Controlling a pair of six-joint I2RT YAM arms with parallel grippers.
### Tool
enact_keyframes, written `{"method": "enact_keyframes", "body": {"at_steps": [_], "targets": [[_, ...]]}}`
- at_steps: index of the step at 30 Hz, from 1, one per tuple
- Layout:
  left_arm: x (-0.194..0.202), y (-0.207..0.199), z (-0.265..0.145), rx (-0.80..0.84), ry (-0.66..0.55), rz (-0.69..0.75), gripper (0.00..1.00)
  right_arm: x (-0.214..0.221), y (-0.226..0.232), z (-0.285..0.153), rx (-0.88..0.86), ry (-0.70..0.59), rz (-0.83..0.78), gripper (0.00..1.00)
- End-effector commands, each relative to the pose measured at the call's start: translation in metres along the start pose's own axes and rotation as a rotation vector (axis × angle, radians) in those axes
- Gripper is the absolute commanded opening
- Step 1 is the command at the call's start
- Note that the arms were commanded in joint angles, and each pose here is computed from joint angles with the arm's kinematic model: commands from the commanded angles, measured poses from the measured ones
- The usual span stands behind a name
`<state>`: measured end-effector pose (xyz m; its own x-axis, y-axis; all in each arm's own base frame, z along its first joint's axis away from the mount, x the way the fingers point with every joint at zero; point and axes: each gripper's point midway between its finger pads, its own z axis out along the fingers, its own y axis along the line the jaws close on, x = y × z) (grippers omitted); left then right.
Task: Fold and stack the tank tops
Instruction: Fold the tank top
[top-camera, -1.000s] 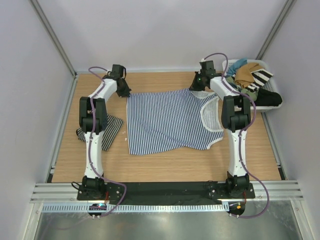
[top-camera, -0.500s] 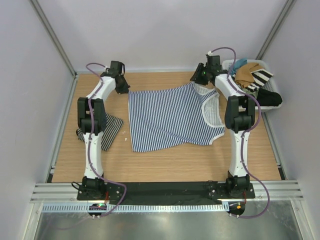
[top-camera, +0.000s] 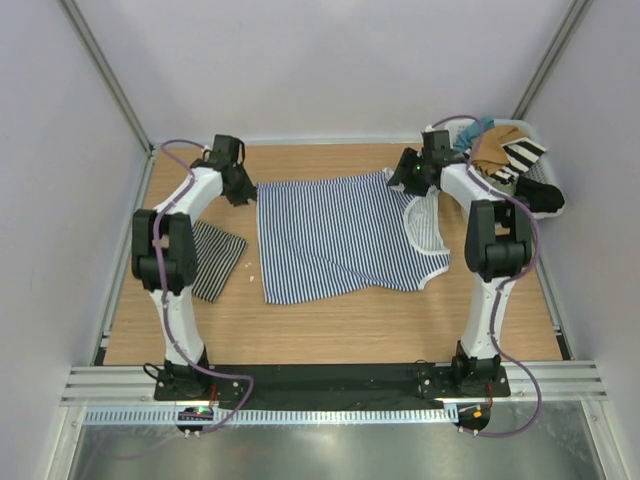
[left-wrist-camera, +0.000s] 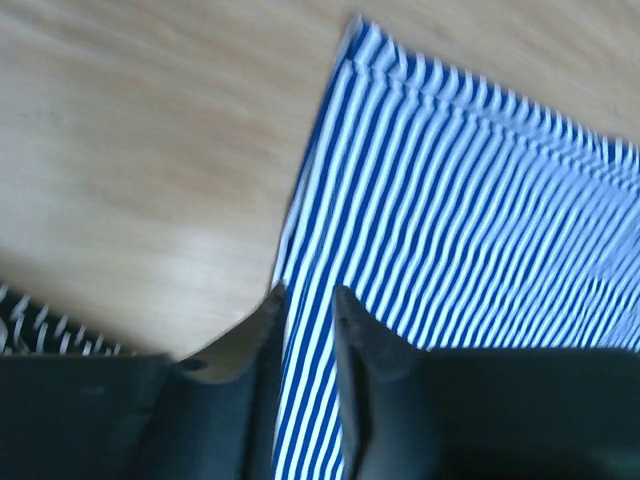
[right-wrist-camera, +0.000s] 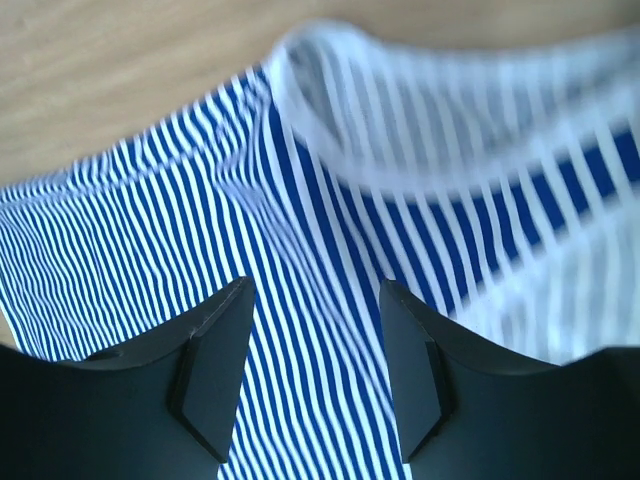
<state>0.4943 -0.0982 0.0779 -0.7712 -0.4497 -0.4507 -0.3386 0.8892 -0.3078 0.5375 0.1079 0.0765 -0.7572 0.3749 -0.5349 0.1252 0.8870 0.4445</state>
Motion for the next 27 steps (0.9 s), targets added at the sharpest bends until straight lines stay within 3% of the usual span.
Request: {"method": "enact_keyframes", "body": {"at_steps": [1, 3, 5, 6, 12, 14, 19, 27], "targets": [[0.012, -0.026, -0.06, 0.1, -0.078, 0.024, 0.33, -0.01, 0.018, -0.076, 0.014, -0.12, -0.026, 0.59], [0.036, -0.011, -0.075, 0.082, -0.088, 0.024, 0.45, 0.031, -0.001, -0.084, 0.072, -0.061, -0.007, 0.59], [0.074, 0.006, -0.077, 0.057, -0.045, 0.036, 0.48, 0.044, -0.012, -0.109, 0.133, -0.088, 0.004, 0.59], [0.078, 0.005, -0.094, 0.088, -0.07, 0.039, 0.5, 0.072, -0.028, -0.111, 0.168, -0.04, 0.018, 0.59], [0.147, 0.048, -0.126, 0.114, -0.064, 0.008, 0.52, 0.109, -0.056, -0.173, 0.241, -0.132, 0.064, 0.57], [0.165, 0.057, -0.141, 0.145, -0.068, 0.002, 0.52, 0.109, -0.055, -0.194, 0.231, -0.19, 0.094, 0.61], [0.199, 0.07, -0.157, 0.188, -0.02, -0.001, 0.53, 0.142, -0.06, -0.201, 0.209, -0.128, 0.138, 0.62], [0.239, 0.072, -0.15, 0.188, 0.053, 0.019, 0.5, 0.184, -0.073, -0.194, 0.19, -0.062, 0.152, 0.47]]}}
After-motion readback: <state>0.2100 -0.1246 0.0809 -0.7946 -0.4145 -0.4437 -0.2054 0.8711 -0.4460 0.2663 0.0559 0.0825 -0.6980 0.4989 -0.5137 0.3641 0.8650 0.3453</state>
